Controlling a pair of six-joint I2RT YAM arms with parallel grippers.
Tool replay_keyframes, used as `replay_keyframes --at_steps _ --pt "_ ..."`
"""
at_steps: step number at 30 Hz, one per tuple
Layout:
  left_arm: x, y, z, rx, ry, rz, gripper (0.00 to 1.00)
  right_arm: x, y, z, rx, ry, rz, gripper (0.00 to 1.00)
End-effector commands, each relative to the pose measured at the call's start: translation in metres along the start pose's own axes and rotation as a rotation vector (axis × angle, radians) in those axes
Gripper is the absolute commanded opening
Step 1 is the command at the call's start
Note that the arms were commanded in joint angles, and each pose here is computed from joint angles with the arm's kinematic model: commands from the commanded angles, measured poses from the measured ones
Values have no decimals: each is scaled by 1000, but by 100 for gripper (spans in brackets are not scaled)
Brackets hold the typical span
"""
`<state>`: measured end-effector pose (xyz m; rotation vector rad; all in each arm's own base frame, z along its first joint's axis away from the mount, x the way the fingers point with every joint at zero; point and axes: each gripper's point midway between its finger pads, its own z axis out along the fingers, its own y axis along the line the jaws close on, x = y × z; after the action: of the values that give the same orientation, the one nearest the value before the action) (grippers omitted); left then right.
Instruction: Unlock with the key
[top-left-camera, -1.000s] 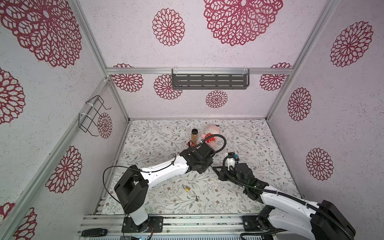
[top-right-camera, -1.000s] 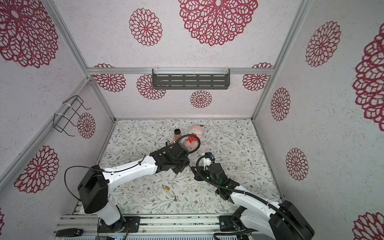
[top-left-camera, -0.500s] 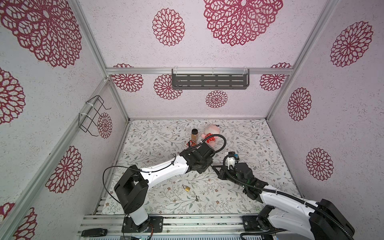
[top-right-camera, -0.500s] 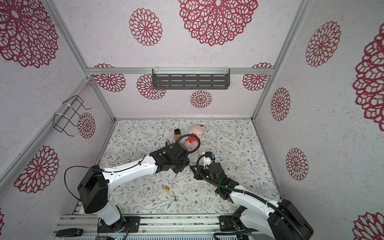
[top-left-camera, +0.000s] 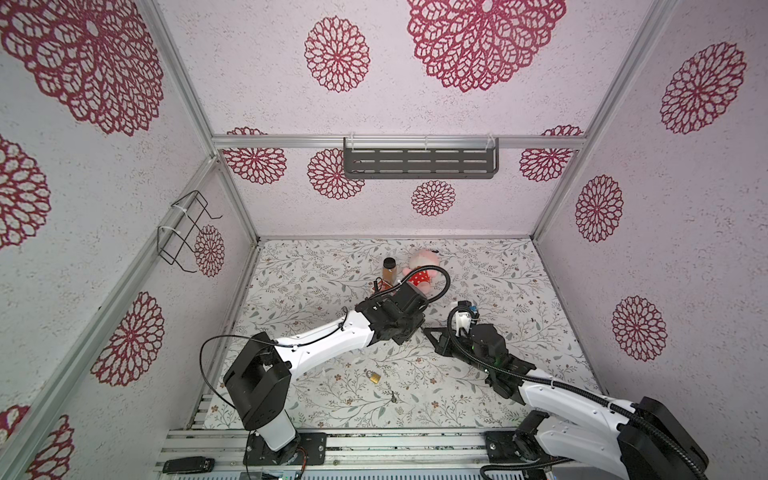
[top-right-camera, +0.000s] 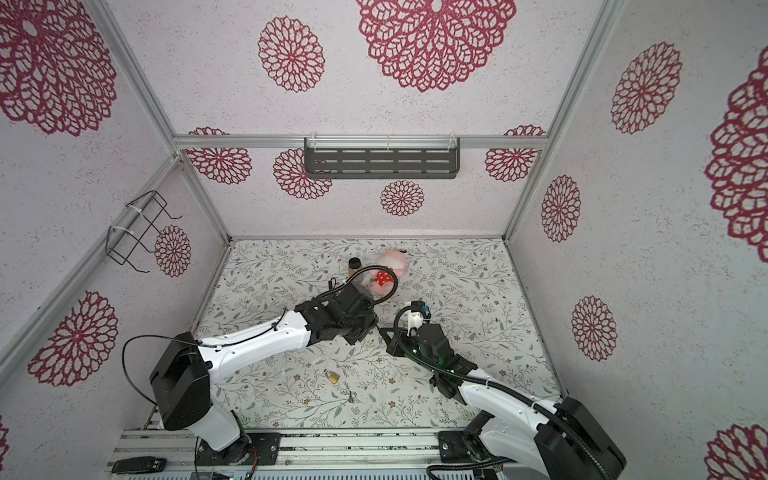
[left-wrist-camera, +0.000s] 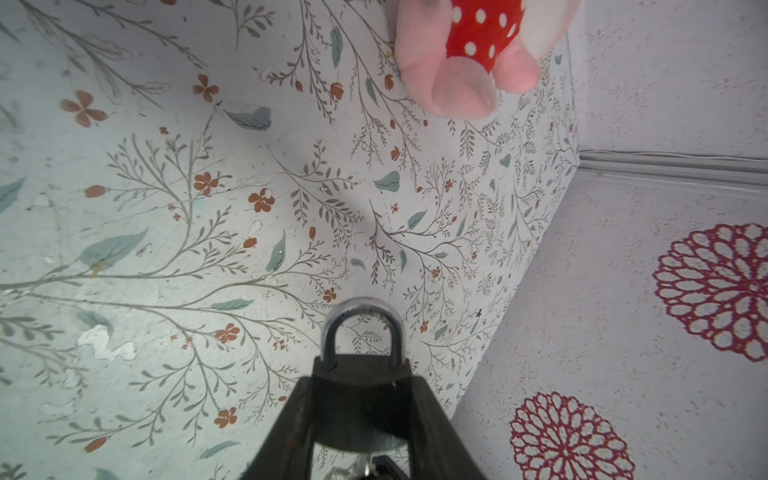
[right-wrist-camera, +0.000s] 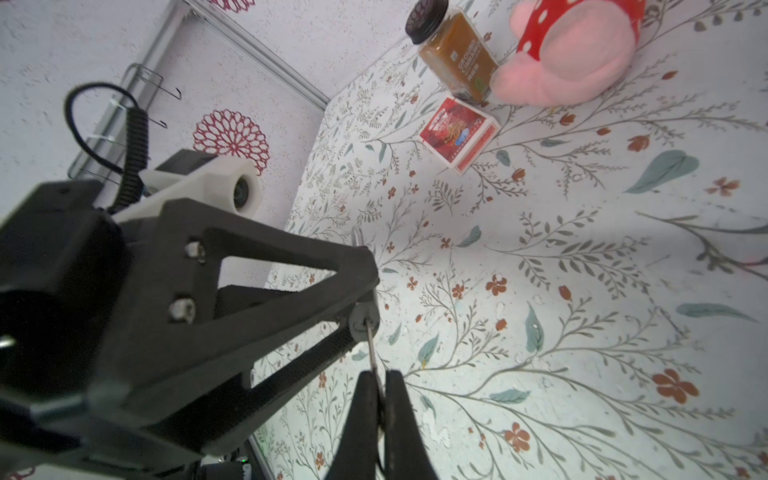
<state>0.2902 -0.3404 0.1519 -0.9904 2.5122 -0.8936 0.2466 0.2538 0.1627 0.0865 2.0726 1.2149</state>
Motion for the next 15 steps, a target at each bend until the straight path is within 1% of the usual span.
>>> replay_keyframes --at_steps 1,3,4,9,13,15 --pt "2 -21 -14 94 13 -8 9 -16 27 -2 -120 -55 104 0" --pt "0 -17 -13 70 -1 3 9 -17 29 -2 -123 -51 111 0" --pt "-1 -14 -12 54 -5 10 9 -19 30 -1 -112 -52 95 0" --pt "1 -8 -7 15 0 37 8 -25 19 -2 27 -50 -39 0" --pt "5 -12 -7 37 22 24 8 -28 7 -3 123 -48 -141 0" --pt "13 -20 -8 80 72 -2 8 -31 4 -3 151 -49 -174 0"
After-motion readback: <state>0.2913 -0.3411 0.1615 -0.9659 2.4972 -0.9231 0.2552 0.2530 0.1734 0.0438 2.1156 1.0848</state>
